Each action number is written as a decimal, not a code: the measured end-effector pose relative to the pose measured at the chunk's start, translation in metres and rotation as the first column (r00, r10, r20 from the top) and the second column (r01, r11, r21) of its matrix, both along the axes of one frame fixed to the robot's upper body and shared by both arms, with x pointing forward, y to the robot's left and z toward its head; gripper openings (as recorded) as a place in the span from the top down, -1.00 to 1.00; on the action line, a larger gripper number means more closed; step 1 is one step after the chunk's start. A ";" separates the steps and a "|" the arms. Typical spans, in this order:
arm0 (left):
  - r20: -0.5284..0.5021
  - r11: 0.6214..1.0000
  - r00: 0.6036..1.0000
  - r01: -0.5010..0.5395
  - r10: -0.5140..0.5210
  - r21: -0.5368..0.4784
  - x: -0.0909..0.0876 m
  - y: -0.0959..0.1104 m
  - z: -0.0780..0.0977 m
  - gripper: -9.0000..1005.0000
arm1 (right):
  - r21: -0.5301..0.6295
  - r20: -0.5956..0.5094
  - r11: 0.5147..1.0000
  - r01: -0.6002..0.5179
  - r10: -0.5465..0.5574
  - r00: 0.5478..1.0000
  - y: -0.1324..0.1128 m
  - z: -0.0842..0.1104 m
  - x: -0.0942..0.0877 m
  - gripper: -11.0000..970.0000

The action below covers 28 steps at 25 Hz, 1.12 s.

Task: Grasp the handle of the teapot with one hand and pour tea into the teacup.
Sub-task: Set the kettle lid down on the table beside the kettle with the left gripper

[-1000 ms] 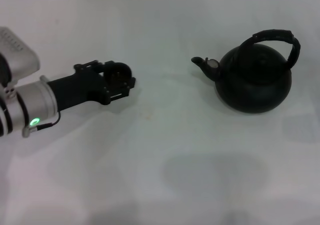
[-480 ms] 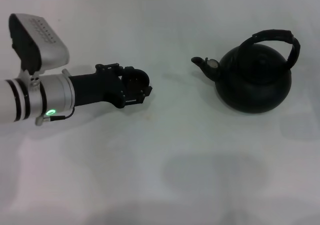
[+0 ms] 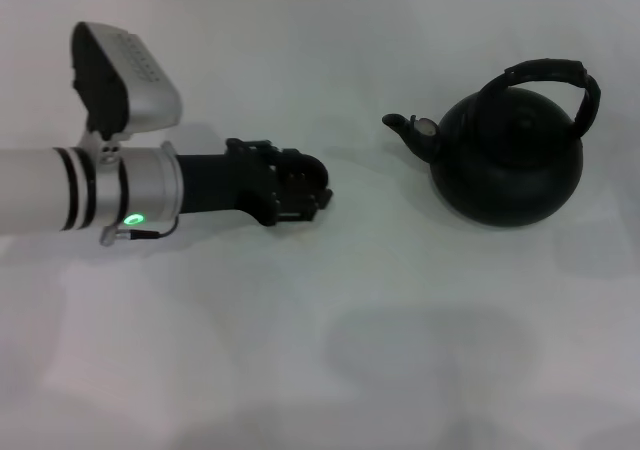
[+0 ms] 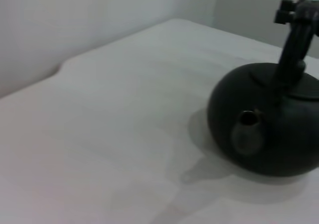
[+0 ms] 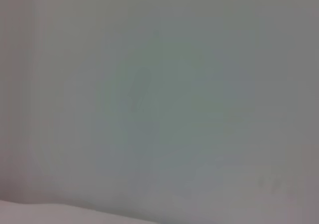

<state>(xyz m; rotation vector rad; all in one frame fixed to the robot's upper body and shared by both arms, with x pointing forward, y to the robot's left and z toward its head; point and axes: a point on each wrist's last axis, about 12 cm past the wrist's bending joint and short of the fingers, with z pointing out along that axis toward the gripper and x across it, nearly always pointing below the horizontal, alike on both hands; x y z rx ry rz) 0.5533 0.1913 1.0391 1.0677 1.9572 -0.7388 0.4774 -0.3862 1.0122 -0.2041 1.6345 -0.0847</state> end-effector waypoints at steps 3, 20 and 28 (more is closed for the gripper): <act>-0.023 1.000 0.999 0.027 -0.027 0.013 0.000 -0.007 0.000 -0.41 | -0.010 -0.002 1.000 0.002 -0.002 1.000 -0.001 -0.001 -0.002 -0.13; -0.014 0.998 1.000 -0.009 0.010 0.066 0.006 -0.007 -0.005 -0.41 | -0.018 -0.002 1.000 0.004 -0.004 1.000 -0.002 0.000 -0.002 -0.12; 0.034 0.998 0.999 -0.002 0.000 0.055 0.009 -0.010 -0.002 -0.41 | -0.019 -0.002 1.000 0.001 -0.001 1.000 -0.001 0.000 0.001 -0.12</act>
